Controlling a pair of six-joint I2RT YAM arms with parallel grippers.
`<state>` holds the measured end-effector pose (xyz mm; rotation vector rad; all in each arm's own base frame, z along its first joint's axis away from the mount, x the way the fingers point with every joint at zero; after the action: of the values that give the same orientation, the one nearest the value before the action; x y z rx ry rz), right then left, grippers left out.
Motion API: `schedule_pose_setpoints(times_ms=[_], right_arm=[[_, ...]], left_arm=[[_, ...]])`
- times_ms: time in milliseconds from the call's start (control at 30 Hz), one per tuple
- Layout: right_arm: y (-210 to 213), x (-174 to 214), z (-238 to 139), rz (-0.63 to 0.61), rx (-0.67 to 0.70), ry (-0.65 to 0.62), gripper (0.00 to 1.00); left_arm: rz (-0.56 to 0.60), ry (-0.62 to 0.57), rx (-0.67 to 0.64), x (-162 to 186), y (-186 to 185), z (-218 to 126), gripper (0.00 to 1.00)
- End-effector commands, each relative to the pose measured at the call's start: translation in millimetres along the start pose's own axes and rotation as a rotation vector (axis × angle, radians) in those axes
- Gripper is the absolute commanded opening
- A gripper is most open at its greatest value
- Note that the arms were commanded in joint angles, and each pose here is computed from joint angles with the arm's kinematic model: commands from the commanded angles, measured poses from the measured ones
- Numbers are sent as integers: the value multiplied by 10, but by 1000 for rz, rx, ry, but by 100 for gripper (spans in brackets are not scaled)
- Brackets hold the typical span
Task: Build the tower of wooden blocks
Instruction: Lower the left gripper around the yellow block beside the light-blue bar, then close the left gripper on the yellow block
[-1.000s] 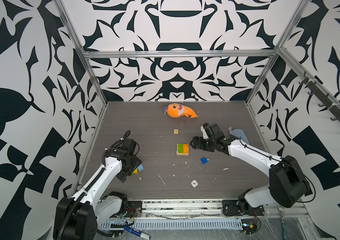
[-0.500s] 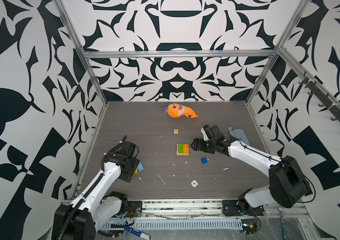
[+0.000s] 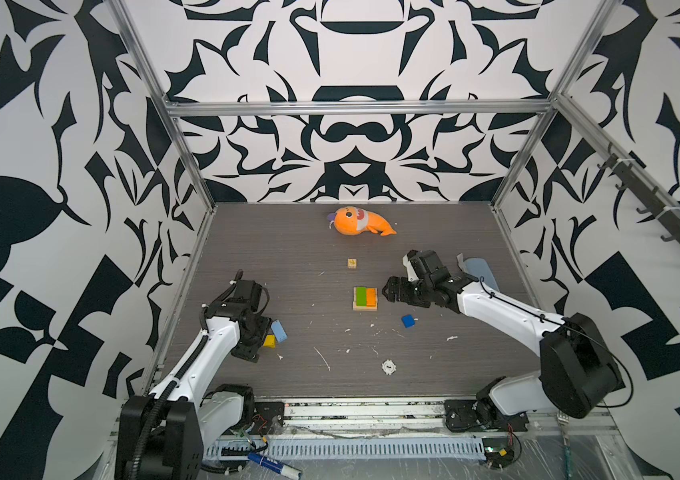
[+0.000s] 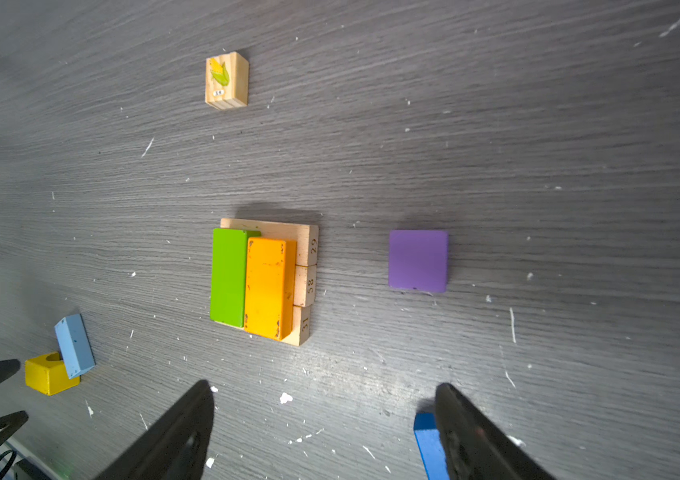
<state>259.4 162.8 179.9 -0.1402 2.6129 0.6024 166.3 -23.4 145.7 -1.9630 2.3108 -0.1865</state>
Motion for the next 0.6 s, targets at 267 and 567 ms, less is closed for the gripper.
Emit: schedule_pose_setpoints(times_ms=[267, 567], right_arm=[[15, 20, -91, -4, -3, -18, 87], [23, 1, -108, -5, -4, -24, 87]], left_arm=[[5, 56, -10, 21, -46, 127, 68], [17, 56, -48, 19, -36, 212, 65]])
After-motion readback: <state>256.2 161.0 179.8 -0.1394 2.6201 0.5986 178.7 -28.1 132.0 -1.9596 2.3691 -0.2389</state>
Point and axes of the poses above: each gripper's point midway between its finger pads, its own z axis out along the fingers, its own y axis along the line the jaws close on, x = y × z, the point moved 10 cm from there along -z, back along the fingers, and after that the axes turned 9 degrees about -z, right-handed, at the moved point
